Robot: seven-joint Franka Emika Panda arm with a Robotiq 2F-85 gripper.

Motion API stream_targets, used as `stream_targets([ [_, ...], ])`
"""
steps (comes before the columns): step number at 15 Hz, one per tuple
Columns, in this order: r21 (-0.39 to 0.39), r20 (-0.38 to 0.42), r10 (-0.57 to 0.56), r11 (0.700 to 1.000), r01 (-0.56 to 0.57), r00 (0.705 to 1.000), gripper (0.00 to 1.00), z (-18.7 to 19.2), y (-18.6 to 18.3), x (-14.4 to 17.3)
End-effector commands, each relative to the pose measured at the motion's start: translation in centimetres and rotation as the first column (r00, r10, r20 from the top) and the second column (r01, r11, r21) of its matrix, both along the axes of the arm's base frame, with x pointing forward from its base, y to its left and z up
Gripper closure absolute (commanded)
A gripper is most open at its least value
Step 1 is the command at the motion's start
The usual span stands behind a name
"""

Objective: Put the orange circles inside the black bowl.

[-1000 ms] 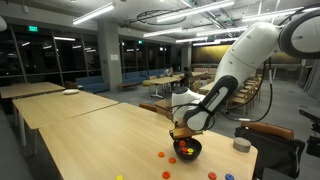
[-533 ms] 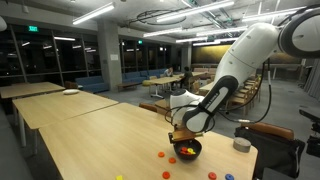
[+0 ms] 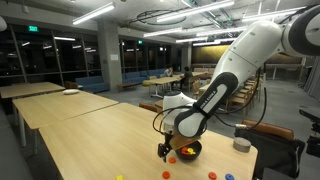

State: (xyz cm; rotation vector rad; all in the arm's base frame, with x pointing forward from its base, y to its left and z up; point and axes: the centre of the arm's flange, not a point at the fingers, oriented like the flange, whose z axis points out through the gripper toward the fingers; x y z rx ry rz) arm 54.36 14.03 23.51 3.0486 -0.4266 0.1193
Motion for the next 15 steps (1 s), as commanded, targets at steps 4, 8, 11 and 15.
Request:
stream_targets([
  [4,0.171,-0.069,0.27,0.952,-0.255,0.96,0.0,-0.7,1.3,-0.7],
  [8,0.172,-0.083,0.294,0.945,-0.277,0.952,0.0,-2.4,0.1,0.3],
  [11,0.152,-0.103,0.271,0.955,-0.255,0.957,0.0,-3.6,-0.5,1.7],
  [15,0.143,-0.102,0.252,0.961,-0.236,0.962,0.0,-4.9,0.0,3.2],
])
